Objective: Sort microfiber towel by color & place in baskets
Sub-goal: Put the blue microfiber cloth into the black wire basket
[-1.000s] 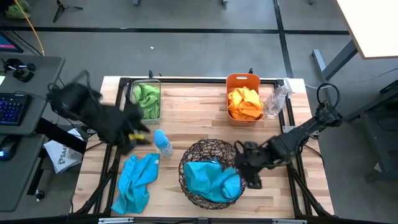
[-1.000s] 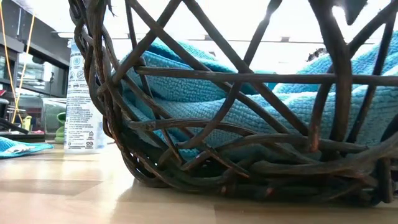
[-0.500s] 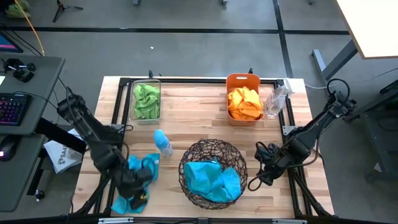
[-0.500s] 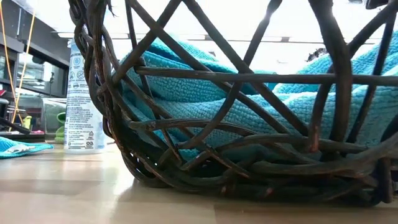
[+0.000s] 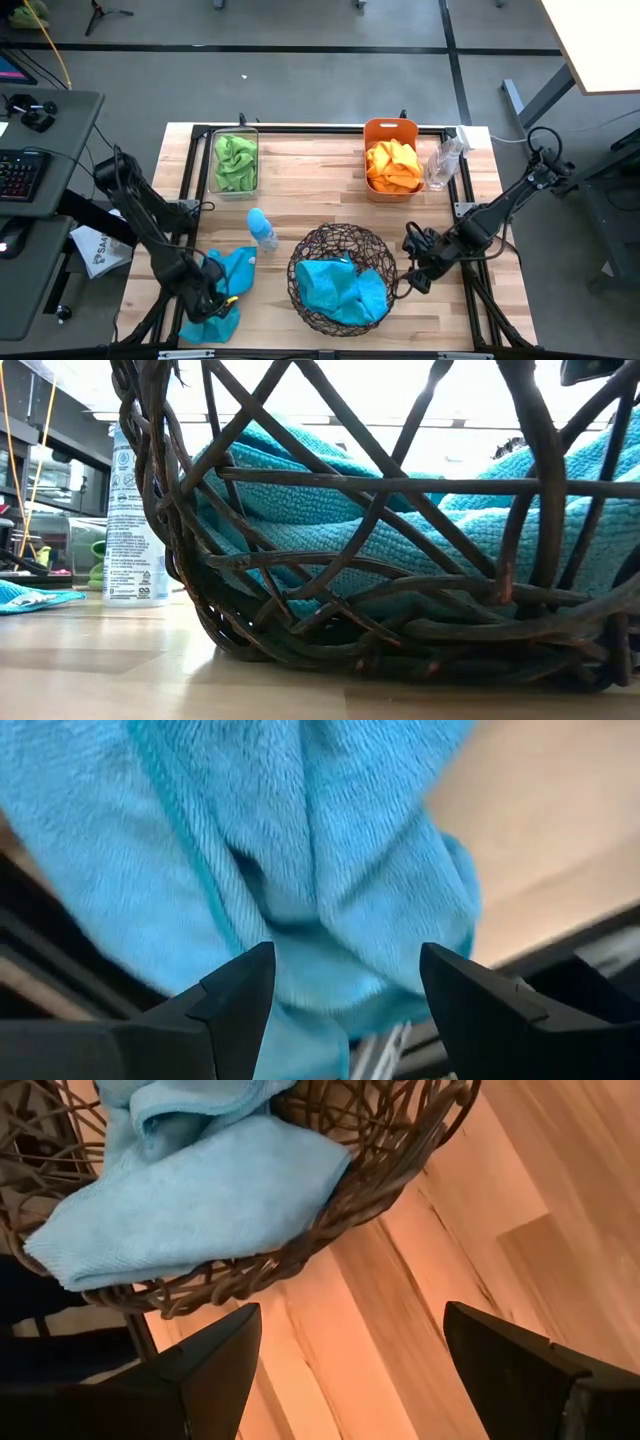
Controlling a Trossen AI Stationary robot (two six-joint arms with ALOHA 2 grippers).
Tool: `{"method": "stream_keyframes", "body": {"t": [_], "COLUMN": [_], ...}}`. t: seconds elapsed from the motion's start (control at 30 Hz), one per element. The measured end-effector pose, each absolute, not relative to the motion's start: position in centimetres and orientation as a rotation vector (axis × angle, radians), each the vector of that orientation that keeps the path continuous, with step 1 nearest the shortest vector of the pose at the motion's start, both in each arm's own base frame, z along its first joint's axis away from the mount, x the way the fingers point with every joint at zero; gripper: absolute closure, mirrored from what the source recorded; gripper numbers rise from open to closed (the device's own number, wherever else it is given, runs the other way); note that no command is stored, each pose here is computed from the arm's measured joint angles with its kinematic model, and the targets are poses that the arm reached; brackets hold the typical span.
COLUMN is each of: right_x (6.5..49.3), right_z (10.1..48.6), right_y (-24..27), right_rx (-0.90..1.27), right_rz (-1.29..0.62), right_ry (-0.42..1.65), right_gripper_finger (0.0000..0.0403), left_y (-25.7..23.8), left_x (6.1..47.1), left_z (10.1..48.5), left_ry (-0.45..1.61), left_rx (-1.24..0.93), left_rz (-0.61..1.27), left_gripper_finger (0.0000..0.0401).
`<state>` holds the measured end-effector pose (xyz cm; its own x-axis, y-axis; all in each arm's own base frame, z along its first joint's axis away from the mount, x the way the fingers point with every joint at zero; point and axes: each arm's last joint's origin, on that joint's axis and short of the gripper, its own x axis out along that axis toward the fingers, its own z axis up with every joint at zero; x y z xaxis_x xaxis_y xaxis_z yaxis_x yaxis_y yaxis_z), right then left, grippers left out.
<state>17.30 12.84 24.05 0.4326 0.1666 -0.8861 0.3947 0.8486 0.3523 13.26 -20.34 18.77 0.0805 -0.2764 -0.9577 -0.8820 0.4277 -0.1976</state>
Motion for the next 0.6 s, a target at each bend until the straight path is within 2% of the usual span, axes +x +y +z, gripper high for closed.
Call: {"method": "stream_keyframes", "body": {"t": [0.23, 0.37, 0.47, 0.6], "right_x": [17.7, 17.8, 17.8, 17.9], "right_z": [24.1, 24.1, 24.1, 24.5], "right_y": [12.2, 12.1, 12.1, 12.2], "right_rx": [0.579, 0.584, 0.585, 0.601], "right_rz": [-0.175, -0.182, -0.180, -0.175], "right_ry": [1.122, 1.120, 1.119, 1.108], "right_gripper_finger": [0.0094, 0.0094, 0.0094, 0.0094], "left_y": [-20.0, -20.4, -20.7, -20.5], "left_x": [13.9, 14.8, 15.5, 16.1], "left_z": [15.0, 13.8, 13.9, 15.9], "left_ry": [1.458, 1.478, 1.483, 1.415], "left_rx": [-1.018, -1.002, -0.988, -0.949], "left_rz": [0.786, 0.766, 0.736, 0.668], "left_gripper_finger": [0.0163, 0.0173, 0.0227, 0.0369]}}
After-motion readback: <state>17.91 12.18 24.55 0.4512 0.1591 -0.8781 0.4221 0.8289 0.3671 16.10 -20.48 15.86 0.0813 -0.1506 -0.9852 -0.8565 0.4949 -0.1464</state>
